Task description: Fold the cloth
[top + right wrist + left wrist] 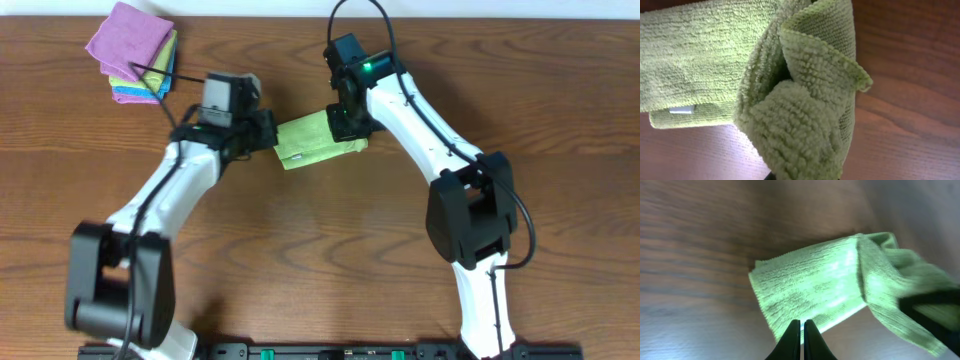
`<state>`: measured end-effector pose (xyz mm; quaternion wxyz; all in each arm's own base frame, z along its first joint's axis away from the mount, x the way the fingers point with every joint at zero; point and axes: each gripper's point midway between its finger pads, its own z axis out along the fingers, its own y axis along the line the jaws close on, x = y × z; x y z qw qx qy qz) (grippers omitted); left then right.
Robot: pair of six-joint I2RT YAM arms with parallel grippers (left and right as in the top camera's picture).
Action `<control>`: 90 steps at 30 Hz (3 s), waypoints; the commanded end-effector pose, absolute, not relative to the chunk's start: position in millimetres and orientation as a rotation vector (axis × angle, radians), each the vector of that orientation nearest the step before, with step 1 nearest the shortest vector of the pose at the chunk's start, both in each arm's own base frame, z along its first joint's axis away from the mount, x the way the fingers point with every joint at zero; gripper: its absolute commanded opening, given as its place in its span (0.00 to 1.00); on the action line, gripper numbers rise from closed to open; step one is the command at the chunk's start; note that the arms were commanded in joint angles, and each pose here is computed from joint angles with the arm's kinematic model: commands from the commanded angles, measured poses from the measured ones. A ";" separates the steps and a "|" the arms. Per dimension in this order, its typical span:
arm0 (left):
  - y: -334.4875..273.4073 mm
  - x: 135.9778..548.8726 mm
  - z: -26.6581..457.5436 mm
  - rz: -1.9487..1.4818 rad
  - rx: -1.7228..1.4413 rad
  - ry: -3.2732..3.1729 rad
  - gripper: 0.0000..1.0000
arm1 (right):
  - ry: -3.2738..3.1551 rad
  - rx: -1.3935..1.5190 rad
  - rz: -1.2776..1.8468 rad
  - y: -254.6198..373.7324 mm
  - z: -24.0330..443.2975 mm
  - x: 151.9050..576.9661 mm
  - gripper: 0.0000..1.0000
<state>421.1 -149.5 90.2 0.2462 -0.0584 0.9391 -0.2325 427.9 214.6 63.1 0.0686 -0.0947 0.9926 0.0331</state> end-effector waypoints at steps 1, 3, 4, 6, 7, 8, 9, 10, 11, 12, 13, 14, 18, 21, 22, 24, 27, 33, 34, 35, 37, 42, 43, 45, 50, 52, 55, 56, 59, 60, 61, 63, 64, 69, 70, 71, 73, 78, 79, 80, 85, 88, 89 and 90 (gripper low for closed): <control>-157.5 417.5 62.4 -0.631 -0.210 2.621 0.06 | 3.013 -0.236 0.186 216.7 68.1 426.7 0.01; -154.8 416.4 45.7 -0.569 -0.238 2.654 0.06 | 3.042 -0.216 0.193 214.9 67.5 421.2 0.01; -155.3 415.1 38.8 -0.557 -0.240 2.669 0.06 | 3.057 -0.201 0.186 213.6 67.1 418.0 0.01; -156.7 412.9 29.4 -0.551 -0.241 2.691 0.05 | 3.076 -0.201 0.175 211.4 66.6 413.8 0.02; -156.8 412.2 26.6 -0.549 -0.246 2.698 0.06 | 3.080 -0.201 0.165 210.1 66.4 412.9 0.01; -156.7 411.8 24.4 -0.546 -0.247 2.704 0.06 | 3.082 -0.199 0.160 209.0 66.3 412.7 0.01; -155.9 411.9 23.4 -0.539 -0.249 2.705 0.06 | 3.083 -0.198 0.159 208.5 66.3 412.6 0.01; -152.8 412.8 22.3 -0.515 -0.256 2.703 0.06 | 3.085 -0.195 0.159 207.8 66.2 412.6 0.01; -150.6 413.7 22.0 -0.495 -0.260 2.700 0.06 | 3.086 -0.194 0.159 207.4 66.2 412.4 0.01; -148.4 414.6 21.6 -0.477 -0.264 2.697 0.06 | 3.086 -0.193 0.159 207.1 66.2 412.6 0.02; -146.8 414.9 21.2 -0.466 -0.268 2.696 0.06 | 3.086 -0.192 0.159 206.8 66.2 412.8 0.01; -145.6 415.1 20.9 -0.456 -0.270 2.695 0.06 | 3.086 -0.192 0.159 206.8 66.2 412.8 0.01; -144.3 416.2 18.1 -0.442 -0.274 2.695 0.06 | 3.078 -0.194 0.164 208.0 68.7 414.0 0.02; -144.9 418.2 13.5 -0.439 -0.273 2.693 0.06 | 3.065 -0.202 0.170 211.2 72.9 414.8 0.01; -145.0 418.6 12.0 -0.439 -0.273 2.694 0.06 | 3.059 -0.206 0.173 212.3 75.4 414.8 0.02; -148.1 419.8 8.0 -0.451 -0.267 2.694 0.06 | 3.049 -0.207 0.178 213.2 78.7 415.7 0.02; -149.5 419.1 0.5 -0.462 -0.293 2.706 0.06 | 3.043 -0.207 0.182 213.4 80.6 416.4 0.02; -149.6 419.3 -4.2 -0.461 -0.298 2.711 0.06 | 3.042 -0.206 0.183 213.4 81.3 416.2 0.02; -149.7 419.4 -4.1 -0.462 -0.298 2.710 0.06 | 3.041 -0.207 0.183 213.5 81.6 416.2 0.02; -149.7 419.4 -4.1 -0.462 -0.298 2.710 0.06 | 3.039 -0.208 0.185 213.7 82.7 416.1 0.01; -150.1 419.2 -4.1 -0.464 -0.297 2.711 0.06 | 3.030 -0.209 0.188 213.8 87.0 416.6 0.01; -152.8 418.1 -3.9 -0.486 -0.291 2.715 0.06 | 2.975 -0.218 0.215 215.6 110.6 421.2 0.02; -152.8 418.1 -3.9 -0.486 -0.291 2.715 0.06 | 2.960 -0.221 0.222 216.7 116.2 421.6 0.02; -153.0 418.1 -3.9 -0.486 -0.291 2.716 0.06 | 2.937 -0.230 0.234 219.8 125.1 421.1 0.02; -155.2 417.3 -3.9 -0.487 -0.284 2.717 0.06 | 2.914 -0.270 0.251 232.0 133.8 415.9 0.01; -157.1 416.6 -3.8 -0.489 -0.277 2.718 0.06 | 2.909 -0.294 0.255 239.2 134.8 412.5 0.02; -158.5 416.0 -3.9 -0.489 -0.272 2.719 0.06 | 2.896 -0.333 0.261 248.0 136.2 409.8 0.01; -158.5 416.0 -3.9 -0.490 -0.273 2.719 0.06 | 2.893 -0.344 0.263 250.9 136.4 408.7 0.02; -158.6 416.0 -3.9 -0.490 -0.272 2.719 0.06 | 2.880 -0.374 0.270 258.1 136.9 407.1 0.02; -158.5 416.0 -3.9 -0.489 -0.272 2.719 0.06 | 2.870 -0.388 0.274 261.5 137.4 407.2 0.02; -158.6 416.0 -3.9 -0.490 -0.272 2.719 0.06 | 2.860 -0.401 0.279 265.0 138.1 407.6 0.02; -158.6 416.0 -3.9 -0.490 -0.272 2.719 0.06 | 2.836 -0.421 0.291 271.4 139.7 409.5 0.02; -158.6 416.0 -3.9 -0.490 -0.272 2.719 0.06 | 2.825 -0.430 0.295 273.8 140.5 410.6 0.02; -158.6 416.0 -3.9 -0.490 -0.272 2.719 0.06 | 2.808 -0.449 0.301 278.9 140.5 411.9 0.02; -159.0 415.8 -3.8 -0.493 -0.271 2.720 0.06 | 2.808 -0.449 0.301 278.9 140.5 411.9 0.01; -159.1 416.0 -3.4 -0.500 -0.272 2.720 0.06 | 2.808 -0.449 0.298 278.4 140.3 412.3 0.01; -160.0 416.4 -0.2 -0.526 -0.272 2.716 0.06 | 2.807 -0.442 0.276 275.6 139.2 414.1 0.02; -147.4 428.9 53.6 -0.578 -0.290 2.599 0.06 | 2.802 -0.462 0.253 274.7 131.8 418.8 0.01; -137.6 433.0 75.2 -0.556 -0.303 2.547 0.06 | 2.804 -0.462 0.252 275.3 128.7 420.0 0.01; -130.3 434.4 88.8 -0.535 -0.312 2.515 0.06 | 2.805 -0.462 0.252 275.6 127.6 420.4 0.02; -76.0 420.7 173.0 -0.443 -0.416 2.348 0.06 | 2.806 -0.489 0.245 277.8 117.2 424.0 0.02; -61.1 396.6 211.0 -0.487 -0.437 2.299 0.06 | 2.797 -0.490 0.250 281.3 112.0 428.3 0.01; -60.1 388.7 221.1 -0.508 -0.434 2.287 0.06 | 2.789 -0.500 0.253 283.4 110.9 429.6 0.02; -58.6 377.9 234.2 -0.525 -0.429 2.269 0.06 | 2.781 -0.521 0.251 285.8 107.4 431.3 0.02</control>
